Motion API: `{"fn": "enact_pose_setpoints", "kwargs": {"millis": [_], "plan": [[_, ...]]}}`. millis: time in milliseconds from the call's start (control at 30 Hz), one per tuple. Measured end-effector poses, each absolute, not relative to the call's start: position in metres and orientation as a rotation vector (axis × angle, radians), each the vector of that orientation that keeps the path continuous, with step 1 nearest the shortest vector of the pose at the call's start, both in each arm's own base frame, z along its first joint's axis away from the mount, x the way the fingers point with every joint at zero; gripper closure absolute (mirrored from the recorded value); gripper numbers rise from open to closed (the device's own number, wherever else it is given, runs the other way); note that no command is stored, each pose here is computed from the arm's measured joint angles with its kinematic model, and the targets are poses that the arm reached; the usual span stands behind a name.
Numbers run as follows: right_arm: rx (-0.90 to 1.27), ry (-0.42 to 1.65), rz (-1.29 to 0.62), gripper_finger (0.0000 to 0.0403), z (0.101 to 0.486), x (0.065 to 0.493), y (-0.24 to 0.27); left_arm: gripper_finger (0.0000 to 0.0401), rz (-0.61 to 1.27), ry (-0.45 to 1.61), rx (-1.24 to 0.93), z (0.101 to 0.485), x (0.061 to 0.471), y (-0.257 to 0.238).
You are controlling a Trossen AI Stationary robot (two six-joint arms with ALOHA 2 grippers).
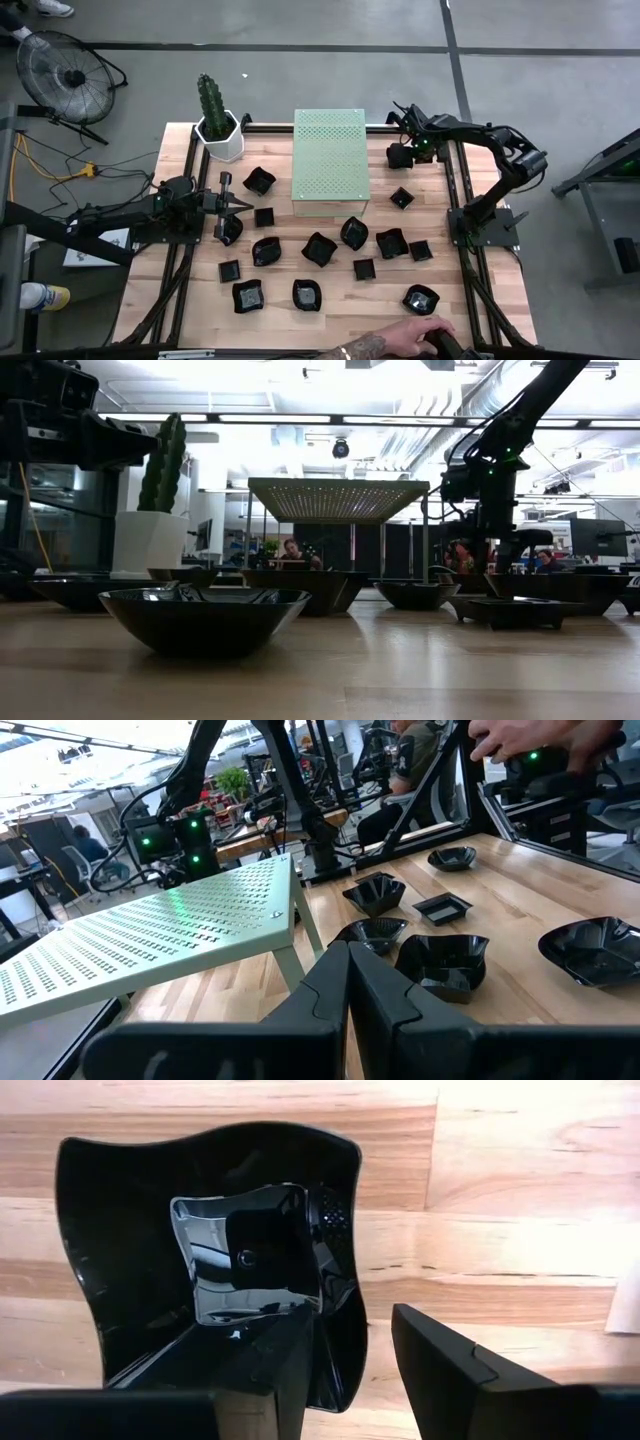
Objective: Pick & Place Mini shaped plates
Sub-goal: Put the black distorted square plate on the shelf
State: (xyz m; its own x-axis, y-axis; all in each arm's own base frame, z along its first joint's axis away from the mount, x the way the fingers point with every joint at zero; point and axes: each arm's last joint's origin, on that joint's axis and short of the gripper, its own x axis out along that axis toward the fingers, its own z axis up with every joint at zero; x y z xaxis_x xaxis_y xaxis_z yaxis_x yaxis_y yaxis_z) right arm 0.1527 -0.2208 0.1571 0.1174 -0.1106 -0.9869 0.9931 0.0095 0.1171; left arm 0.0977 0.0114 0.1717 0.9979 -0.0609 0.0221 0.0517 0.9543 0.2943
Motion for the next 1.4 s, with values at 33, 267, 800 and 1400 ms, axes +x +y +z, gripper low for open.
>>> {"fn": "enact_pose_setpoints", "kwargs": {"millis": [33, 267, 800, 1400], "plan": [[1.179, 1.044, -1.17, 0.0277, 0.157, 0.153, -0.221, 0.0398, -0.057, -0.031, 0.298, 0.172, 0.098, 0.011], [1.165, 1.053, -1.148, 0.0346, 0.157, 0.153, -0.221, 0.0398, -0.057, -0.031, 0.298, 0.172, 0.098, 0.011], [1.139, 0.968, -1.148, 0.0399, 0.184, 0.147, -0.212, 0.0398, -0.057, -0.031, 0.298, 0.172, 0.098, 0.011], [1.18, 0.636, -1.076, 0.0402, 0.259, 0.138, -0.183, 0.0398, -0.057, -0.031, 0.298, 0.172, 0.098, 0.011]]}}
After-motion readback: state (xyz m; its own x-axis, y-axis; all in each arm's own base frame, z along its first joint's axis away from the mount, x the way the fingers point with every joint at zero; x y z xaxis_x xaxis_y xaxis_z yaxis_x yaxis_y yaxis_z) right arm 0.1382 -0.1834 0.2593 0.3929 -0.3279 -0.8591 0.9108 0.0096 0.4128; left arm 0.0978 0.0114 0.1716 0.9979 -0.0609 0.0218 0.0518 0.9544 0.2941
